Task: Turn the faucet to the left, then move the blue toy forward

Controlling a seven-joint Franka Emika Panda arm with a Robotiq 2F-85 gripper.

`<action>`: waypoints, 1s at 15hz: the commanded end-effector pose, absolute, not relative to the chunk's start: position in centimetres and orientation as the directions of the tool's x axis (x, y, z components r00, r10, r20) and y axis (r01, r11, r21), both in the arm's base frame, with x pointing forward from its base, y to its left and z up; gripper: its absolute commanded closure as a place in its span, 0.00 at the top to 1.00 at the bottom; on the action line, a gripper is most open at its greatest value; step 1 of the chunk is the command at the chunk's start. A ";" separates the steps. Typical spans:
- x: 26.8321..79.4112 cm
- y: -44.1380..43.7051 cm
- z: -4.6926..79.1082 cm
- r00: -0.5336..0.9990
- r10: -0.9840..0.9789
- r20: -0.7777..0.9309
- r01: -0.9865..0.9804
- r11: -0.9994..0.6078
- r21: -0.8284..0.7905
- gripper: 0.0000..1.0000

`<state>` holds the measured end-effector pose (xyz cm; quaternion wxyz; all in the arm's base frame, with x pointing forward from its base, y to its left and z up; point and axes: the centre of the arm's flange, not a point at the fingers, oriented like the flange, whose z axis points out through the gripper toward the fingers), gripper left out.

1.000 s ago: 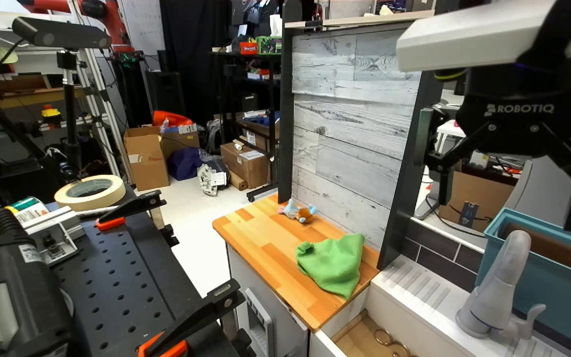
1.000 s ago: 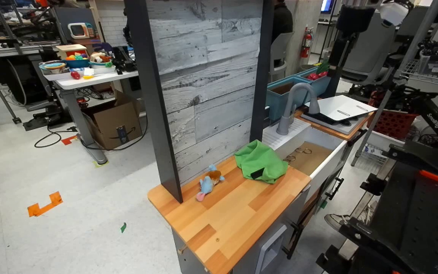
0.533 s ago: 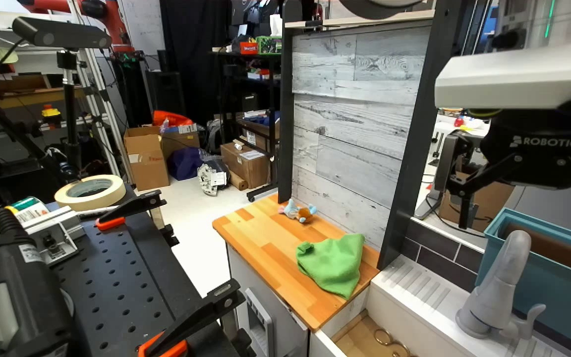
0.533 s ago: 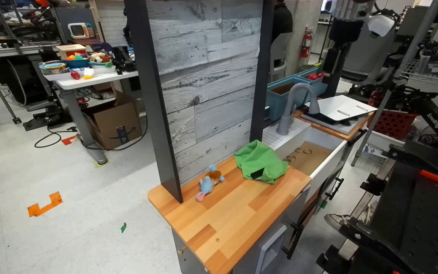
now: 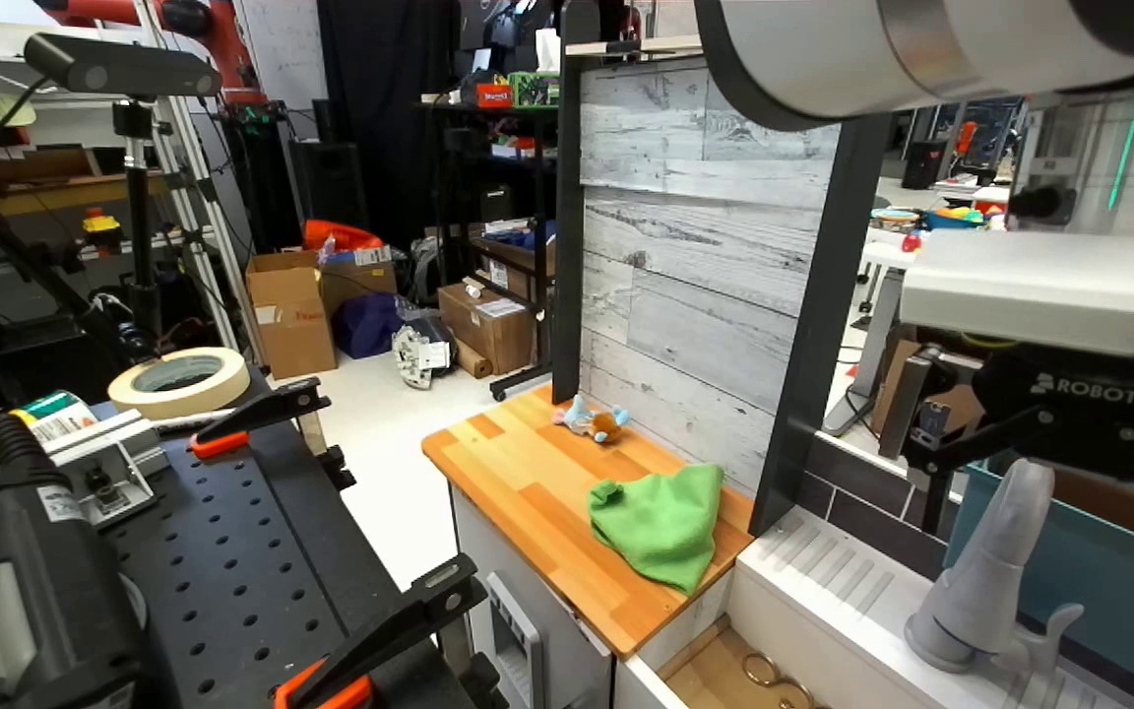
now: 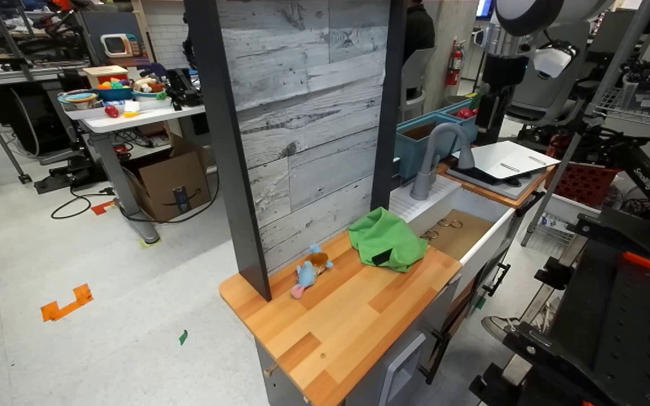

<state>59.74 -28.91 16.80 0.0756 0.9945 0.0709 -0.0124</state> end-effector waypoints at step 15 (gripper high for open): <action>63.3 -27.8 14.2 0.988 0.155 -0.004 0.155 -0.984 0.085 0.35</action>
